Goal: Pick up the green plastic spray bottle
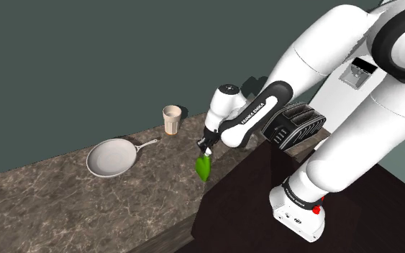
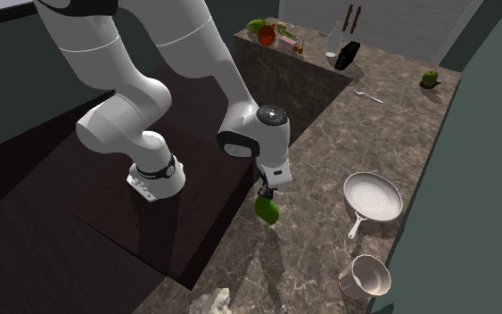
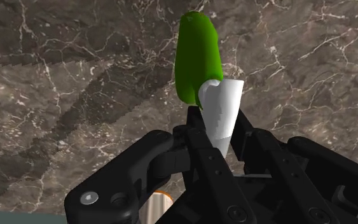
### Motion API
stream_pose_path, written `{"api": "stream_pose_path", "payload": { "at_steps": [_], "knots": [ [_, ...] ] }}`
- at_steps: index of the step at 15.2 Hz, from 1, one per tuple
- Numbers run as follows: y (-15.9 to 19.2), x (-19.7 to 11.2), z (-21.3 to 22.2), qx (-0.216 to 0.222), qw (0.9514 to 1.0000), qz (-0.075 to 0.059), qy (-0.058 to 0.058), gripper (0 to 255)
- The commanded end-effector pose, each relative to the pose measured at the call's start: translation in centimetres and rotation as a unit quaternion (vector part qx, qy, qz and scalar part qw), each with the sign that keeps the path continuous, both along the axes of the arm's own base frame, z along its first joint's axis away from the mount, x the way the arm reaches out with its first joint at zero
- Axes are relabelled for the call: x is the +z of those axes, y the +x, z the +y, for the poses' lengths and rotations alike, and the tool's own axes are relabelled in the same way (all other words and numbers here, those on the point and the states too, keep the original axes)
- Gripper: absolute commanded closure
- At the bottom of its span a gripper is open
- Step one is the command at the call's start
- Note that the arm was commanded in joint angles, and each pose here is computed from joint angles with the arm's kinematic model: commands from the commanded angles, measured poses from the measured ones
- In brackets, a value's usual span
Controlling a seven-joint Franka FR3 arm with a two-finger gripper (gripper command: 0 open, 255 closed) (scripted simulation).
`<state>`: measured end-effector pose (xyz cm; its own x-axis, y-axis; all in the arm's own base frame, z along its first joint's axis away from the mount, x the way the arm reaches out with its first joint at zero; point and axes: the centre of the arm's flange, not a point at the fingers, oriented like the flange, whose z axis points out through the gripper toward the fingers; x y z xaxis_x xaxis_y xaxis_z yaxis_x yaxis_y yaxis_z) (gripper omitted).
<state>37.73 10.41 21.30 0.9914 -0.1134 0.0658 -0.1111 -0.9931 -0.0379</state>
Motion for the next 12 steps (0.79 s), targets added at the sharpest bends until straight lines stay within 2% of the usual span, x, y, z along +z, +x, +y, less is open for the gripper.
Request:
{"api": "stream_pose_path", "payload": {
  "at_steps": [1,10,12],
  "knots": [
    [0.0,1.0,0.0,0.0,1.0,0.0,0.0,255],
    [0.0,5.8,0.0,0.0,1.0,0.0,0.0,255],
    [0.0,5.9,0.0,0.0,1.0,0.0,0.0,255]
  ]
}}
